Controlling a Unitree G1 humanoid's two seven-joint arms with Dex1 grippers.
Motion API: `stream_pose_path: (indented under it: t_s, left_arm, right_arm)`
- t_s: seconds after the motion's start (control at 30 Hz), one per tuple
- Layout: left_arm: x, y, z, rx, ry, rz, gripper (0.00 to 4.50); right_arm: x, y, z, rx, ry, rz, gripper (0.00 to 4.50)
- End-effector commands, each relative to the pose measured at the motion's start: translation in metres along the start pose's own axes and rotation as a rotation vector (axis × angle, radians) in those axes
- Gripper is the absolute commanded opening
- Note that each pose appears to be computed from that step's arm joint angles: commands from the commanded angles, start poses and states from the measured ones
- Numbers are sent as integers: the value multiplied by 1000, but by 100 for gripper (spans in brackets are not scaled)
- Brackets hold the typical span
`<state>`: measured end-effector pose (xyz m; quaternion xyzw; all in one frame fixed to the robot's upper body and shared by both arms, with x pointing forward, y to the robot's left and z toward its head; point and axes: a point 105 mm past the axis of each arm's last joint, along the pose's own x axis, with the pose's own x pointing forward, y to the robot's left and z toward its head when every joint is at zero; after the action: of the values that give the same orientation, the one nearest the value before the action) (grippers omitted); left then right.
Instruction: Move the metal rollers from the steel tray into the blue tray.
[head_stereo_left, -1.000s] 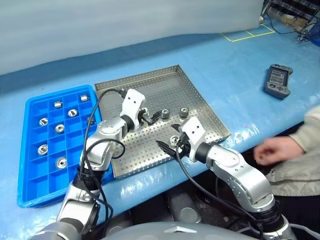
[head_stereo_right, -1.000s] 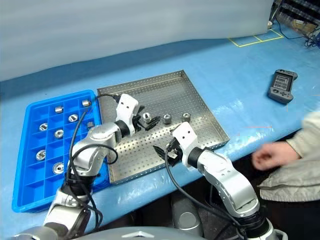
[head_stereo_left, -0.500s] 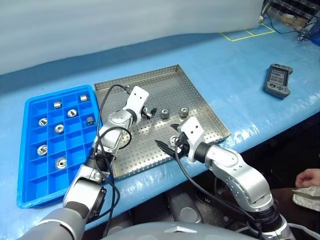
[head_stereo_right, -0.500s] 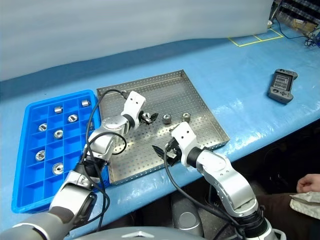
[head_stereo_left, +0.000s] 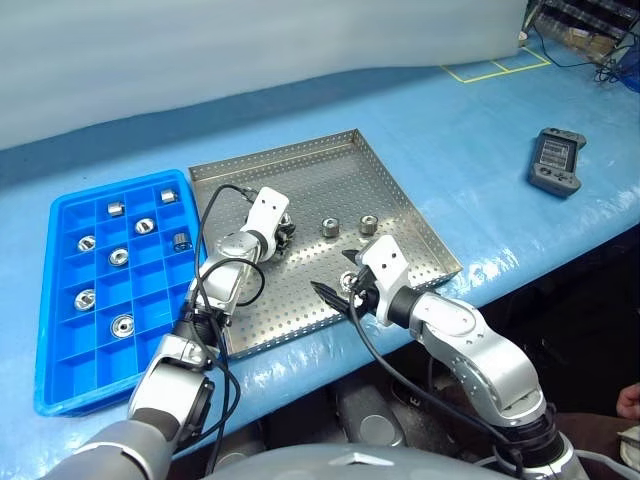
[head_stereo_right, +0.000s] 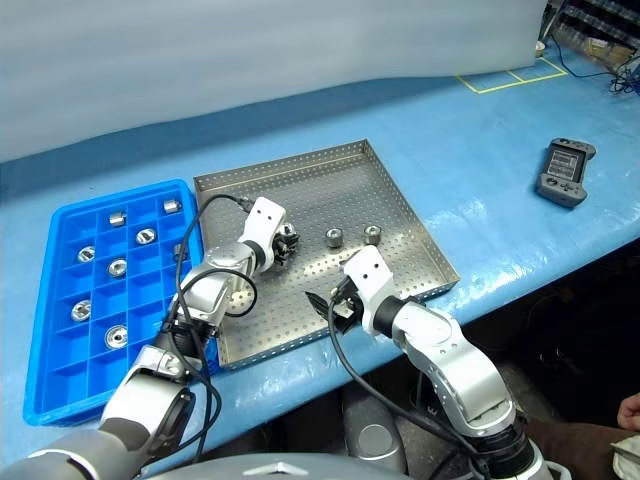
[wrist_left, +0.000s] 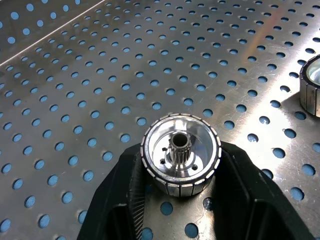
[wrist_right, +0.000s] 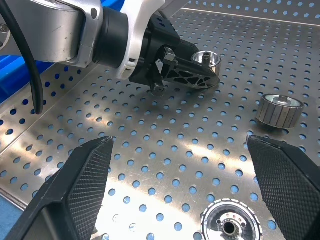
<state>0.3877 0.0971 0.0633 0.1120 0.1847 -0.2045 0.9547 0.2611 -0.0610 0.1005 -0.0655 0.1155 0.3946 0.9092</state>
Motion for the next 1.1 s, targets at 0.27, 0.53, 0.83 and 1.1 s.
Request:
stream_pose_path:
  t_s: [0.27,0.53,0.83,1.1]
  left_arm:
    - [-62,38,72,-84,-350,191,169]
    - [-143,81,71,-30,-433,472,169]
    - [-216,80,-14,-120,-192,677,169]
    - [-259,73,-81,-231,21,844,169]
  right_arm:
    - [5,10,12,-33,-33,73,450]
    - [16,23,20,-59,-48,183,450]
    - [34,45,25,-85,-50,351,450]
    - [44,61,28,-101,-51,472,450]
